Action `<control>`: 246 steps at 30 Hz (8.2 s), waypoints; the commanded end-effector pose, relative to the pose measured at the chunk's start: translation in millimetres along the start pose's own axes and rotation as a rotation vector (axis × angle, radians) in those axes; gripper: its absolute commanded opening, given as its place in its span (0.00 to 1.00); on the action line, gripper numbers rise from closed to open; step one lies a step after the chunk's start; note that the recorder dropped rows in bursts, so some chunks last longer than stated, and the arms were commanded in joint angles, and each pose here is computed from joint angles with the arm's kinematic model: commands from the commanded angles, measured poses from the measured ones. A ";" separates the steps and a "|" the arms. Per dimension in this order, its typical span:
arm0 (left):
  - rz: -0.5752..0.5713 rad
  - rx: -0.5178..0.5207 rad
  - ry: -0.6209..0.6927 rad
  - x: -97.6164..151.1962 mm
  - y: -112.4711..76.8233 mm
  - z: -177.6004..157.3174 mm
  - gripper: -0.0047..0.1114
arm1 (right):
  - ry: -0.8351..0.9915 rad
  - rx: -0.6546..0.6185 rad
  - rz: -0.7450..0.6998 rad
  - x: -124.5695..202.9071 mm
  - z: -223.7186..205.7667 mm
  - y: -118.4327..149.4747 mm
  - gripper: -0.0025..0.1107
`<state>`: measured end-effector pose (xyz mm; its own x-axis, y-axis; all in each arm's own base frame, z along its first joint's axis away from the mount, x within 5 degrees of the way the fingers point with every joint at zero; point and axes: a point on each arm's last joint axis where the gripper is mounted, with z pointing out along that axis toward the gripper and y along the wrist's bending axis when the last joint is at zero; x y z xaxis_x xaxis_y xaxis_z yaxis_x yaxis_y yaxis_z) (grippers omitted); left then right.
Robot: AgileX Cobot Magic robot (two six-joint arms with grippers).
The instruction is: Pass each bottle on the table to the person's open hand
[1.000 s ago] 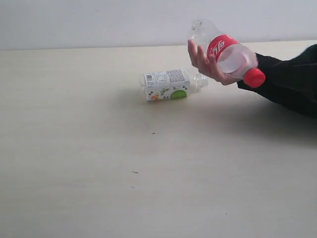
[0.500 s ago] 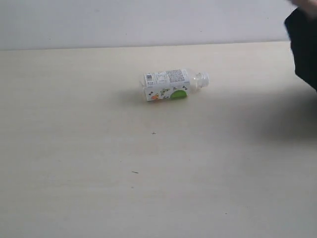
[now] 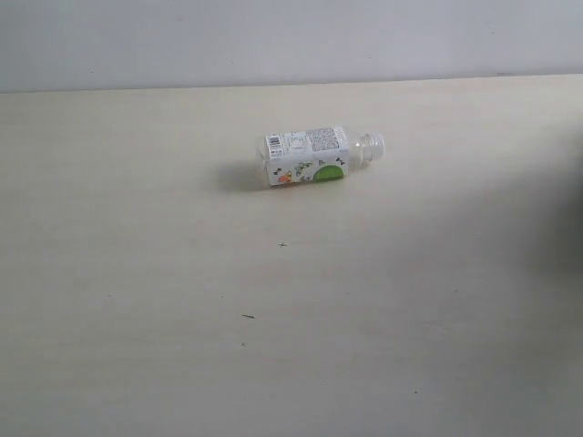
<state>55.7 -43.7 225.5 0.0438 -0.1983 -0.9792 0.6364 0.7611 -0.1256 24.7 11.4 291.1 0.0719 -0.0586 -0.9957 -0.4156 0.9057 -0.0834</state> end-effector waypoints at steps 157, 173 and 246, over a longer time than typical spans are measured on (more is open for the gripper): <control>-0.009 0.005 -0.005 0.3 -0.2 -0.7 0.04 | 0.141 -0.126 -0.095 14.0 21.8 11.0 0.02; -0.009 0.005 -0.005 0.3 -0.2 -0.7 0.04 | 0.238 -0.162 -0.052 38.1 24.4 15.5 0.02; 0.537 -0.651 0.561 -89.1 102.4 280.4 0.04 | 0.261 -0.167 0.024 57.4 27.9 18.3 0.02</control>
<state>308.3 -118.2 351.4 -0.2689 0.4582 -0.8472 0.0463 0.8847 0.4639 45.6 36.4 233.9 -0.1671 -0.1696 -0.9712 -0.5653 0.8235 -0.0466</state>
